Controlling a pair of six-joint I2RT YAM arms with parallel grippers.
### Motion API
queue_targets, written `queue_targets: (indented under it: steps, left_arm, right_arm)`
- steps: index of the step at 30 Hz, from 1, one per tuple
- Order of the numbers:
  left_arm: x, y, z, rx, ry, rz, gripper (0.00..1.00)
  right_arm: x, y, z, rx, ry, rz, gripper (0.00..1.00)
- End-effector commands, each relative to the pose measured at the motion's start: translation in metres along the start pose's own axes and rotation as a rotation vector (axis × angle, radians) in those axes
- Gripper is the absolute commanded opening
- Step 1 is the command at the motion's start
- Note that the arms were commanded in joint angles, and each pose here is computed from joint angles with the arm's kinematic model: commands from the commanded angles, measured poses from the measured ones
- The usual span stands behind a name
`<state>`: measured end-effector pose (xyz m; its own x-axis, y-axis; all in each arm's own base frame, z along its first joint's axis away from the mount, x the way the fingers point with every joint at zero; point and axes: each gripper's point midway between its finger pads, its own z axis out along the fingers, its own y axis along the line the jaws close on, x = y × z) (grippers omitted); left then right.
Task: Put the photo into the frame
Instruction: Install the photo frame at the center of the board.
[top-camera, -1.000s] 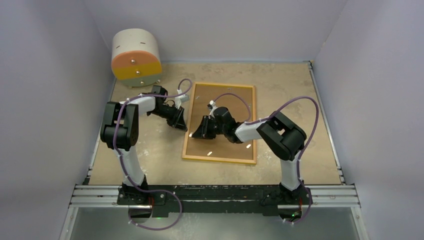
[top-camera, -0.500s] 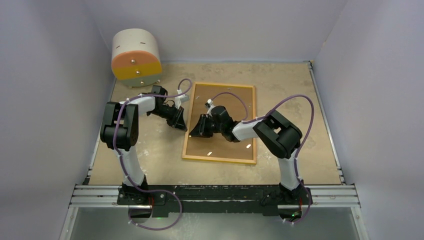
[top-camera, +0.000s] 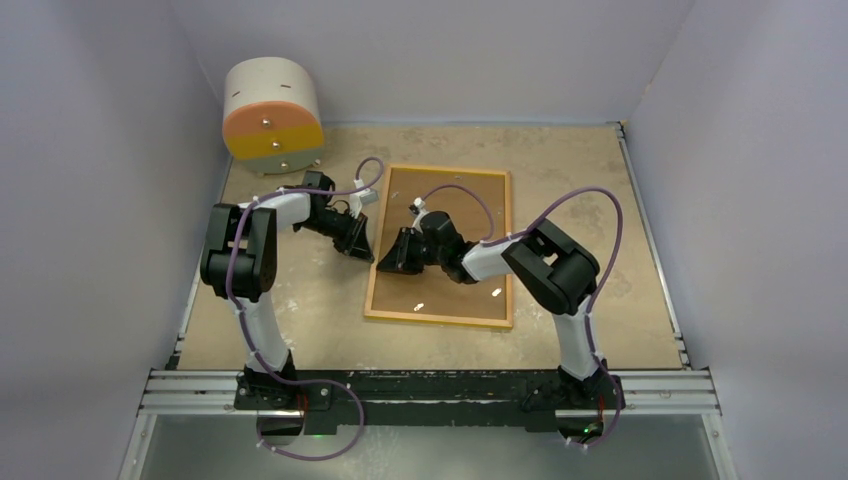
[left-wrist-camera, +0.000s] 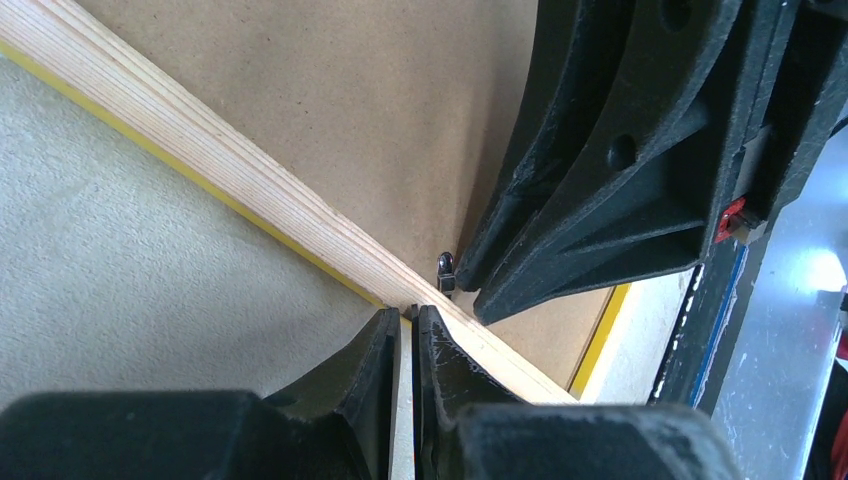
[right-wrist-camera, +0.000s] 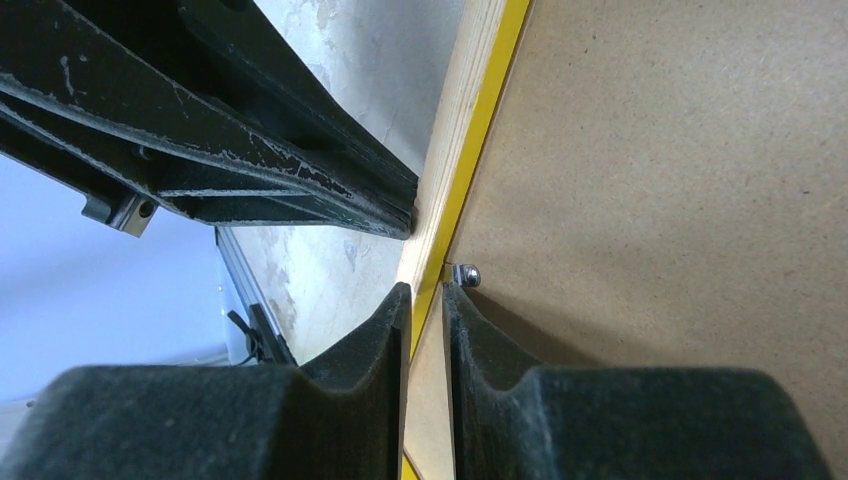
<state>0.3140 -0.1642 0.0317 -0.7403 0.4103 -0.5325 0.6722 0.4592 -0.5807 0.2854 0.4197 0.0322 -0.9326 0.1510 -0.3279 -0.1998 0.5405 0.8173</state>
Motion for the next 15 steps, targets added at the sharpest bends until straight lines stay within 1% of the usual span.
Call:
queue_targets:
  steps: [1,12,15]
  left_arm:
    - [0.003,0.005,0.000,-0.023,0.021,0.048,0.11]
    - [0.004,0.003,0.000,-0.013,0.022,0.052,0.09]
    - [0.002,0.003,-0.002,-0.016,0.024,0.055,0.09]
  right_arm:
    - [0.001,-0.016,0.011,0.063,-0.021,0.014,0.21]
    - [-0.001,-0.015,0.013,0.060,-0.029,0.020,0.20]
    - [0.004,-0.004,0.006,0.027,0.005,0.020,0.20]
